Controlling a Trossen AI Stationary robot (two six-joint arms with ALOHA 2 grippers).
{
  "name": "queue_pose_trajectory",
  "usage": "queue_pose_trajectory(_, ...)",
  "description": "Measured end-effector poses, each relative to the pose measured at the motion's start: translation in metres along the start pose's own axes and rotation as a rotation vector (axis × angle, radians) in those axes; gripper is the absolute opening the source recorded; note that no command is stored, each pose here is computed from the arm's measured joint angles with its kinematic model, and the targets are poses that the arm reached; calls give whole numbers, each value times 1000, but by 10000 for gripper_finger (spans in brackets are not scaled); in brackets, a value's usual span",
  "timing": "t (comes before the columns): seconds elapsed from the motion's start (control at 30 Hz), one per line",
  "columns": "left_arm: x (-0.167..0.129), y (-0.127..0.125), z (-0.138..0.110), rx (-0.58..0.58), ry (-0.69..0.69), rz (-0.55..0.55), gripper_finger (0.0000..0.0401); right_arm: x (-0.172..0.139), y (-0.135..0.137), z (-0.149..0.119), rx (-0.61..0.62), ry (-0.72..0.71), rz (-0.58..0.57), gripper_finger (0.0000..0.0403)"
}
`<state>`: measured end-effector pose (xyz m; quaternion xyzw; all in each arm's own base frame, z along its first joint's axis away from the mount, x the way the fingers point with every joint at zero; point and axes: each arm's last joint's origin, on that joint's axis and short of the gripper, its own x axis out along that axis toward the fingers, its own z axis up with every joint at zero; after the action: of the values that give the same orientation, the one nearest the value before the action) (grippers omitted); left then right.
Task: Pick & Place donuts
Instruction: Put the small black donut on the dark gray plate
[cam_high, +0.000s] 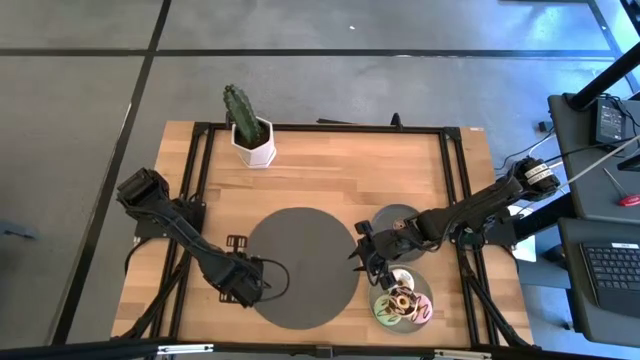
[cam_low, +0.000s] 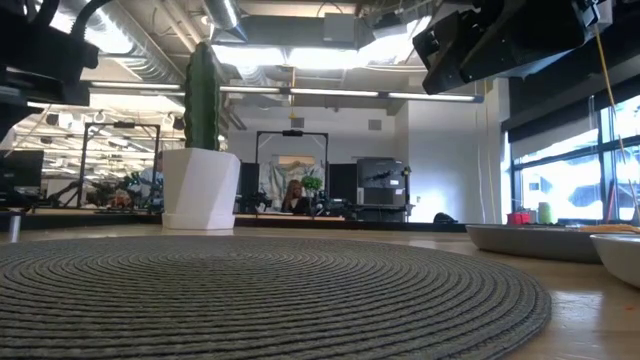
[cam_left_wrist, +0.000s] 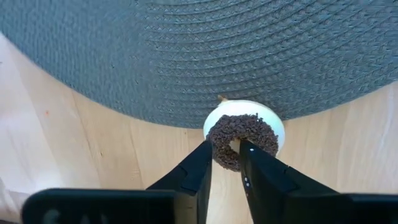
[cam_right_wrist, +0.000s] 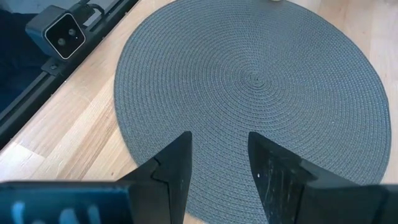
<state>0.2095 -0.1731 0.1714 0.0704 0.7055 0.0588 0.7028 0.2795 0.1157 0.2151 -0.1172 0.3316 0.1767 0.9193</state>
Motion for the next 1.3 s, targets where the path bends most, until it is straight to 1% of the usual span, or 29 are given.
queue_pose_trajectory(0.17,0,1,-2,-50,17,15,120,0,0,0,-1,0,0,158)
queue_pose_trajectory(0.3,0,1,-1,-107,4,6,150,0,0,0,-3,1,0,158)
queue_pose_trajectory(0.4,0,-1,1,-105,-11,-5,162,0,0,0,-4,1,0,158)
queue_pose_trajectory(0.47,0,0,1,-82,-30,15,166,0,0,0,-6,2,0,158)
queue_pose_trajectory(0.57,0,1,1,-107,-37,37,168,0,0,0,-26,2,-1,158)
queue_pose_trajectory(0.63,0,2,0,-107,-27,45,168,0,0,0,-26,2,-1,158)
queue_pose_trajectory(0.77,5,2,-5,-93,25,19,161,0,0,0,-24,3,0,158)
queue_pose_trajectory(1.0,18,3,-8,-108,13,9,139,0,0,0,-26,4,0,158)
queue_pose_trajectory(1.13,18,3,-8,-101,16,7,120,0,0,0,-26,4,0,158)
queue_pose_trajectory(1.3,18,2,-8,-102,37,-16,85,0,0,0,-25,4,0,158)
